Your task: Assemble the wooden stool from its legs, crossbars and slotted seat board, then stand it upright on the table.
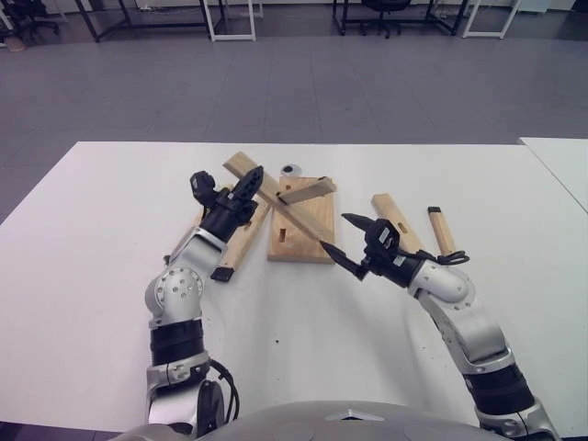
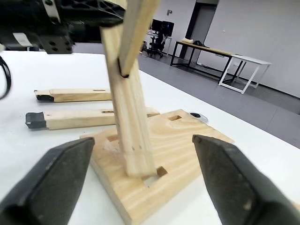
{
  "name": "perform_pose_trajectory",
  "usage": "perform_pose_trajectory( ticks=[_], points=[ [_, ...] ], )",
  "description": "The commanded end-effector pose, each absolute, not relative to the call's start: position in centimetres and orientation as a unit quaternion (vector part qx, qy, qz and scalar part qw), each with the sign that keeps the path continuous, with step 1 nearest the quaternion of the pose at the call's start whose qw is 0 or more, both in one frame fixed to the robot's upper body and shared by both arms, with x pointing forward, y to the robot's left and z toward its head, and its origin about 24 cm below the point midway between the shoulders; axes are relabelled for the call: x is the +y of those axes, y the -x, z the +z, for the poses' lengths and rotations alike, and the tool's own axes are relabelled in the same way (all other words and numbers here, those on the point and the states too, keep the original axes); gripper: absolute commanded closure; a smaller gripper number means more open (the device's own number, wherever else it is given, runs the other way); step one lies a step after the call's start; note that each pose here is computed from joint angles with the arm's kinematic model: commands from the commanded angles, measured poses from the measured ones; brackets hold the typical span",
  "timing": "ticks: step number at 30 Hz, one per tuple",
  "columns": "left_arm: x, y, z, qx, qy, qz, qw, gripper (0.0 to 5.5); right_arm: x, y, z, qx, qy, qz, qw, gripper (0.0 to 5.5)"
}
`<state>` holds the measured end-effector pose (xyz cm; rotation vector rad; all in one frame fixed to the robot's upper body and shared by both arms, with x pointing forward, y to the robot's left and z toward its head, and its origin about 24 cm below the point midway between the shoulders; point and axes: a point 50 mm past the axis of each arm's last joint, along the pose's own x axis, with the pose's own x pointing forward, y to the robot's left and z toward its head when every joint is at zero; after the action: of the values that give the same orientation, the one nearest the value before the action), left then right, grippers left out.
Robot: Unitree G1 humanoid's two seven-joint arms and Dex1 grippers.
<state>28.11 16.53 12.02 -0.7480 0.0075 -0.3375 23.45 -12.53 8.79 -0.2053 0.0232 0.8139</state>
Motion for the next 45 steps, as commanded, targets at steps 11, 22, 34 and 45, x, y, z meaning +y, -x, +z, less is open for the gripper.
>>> perform_pose_trajectory(
  ticks=[11, 22, 34, 45],
  points=[
    [17.4, -25.8, 12.5, 0.020, 0.219, -0.016, 0.975, 4.49, -13.5, -24.1, 7.2, 0.034, 0.101, 0.319, 0.942, 1.62],
    [14.2, -24.9, 13.4, 0.058, 0.139, -0.029, 0.988, 4.49, -13.8, -24.8, 5.9, 0.062, 0.149, 0.263, 0.951, 1.62],
    [11.7, -25.7, 12.9, 0.097, 0.067, -0.085, 0.989, 4.49, -9.5, -27.1, 3.0, 0.068, 0.253, 0.312, 0.913, 1.62],
    [14.8, -24.8, 13.9, 0.074, 0.058, -0.023, 0.995, 4.49, -9.9, -25.5, 2.9, 0.058, 0.249, 0.336, 0.906, 1.62]
  ],
)
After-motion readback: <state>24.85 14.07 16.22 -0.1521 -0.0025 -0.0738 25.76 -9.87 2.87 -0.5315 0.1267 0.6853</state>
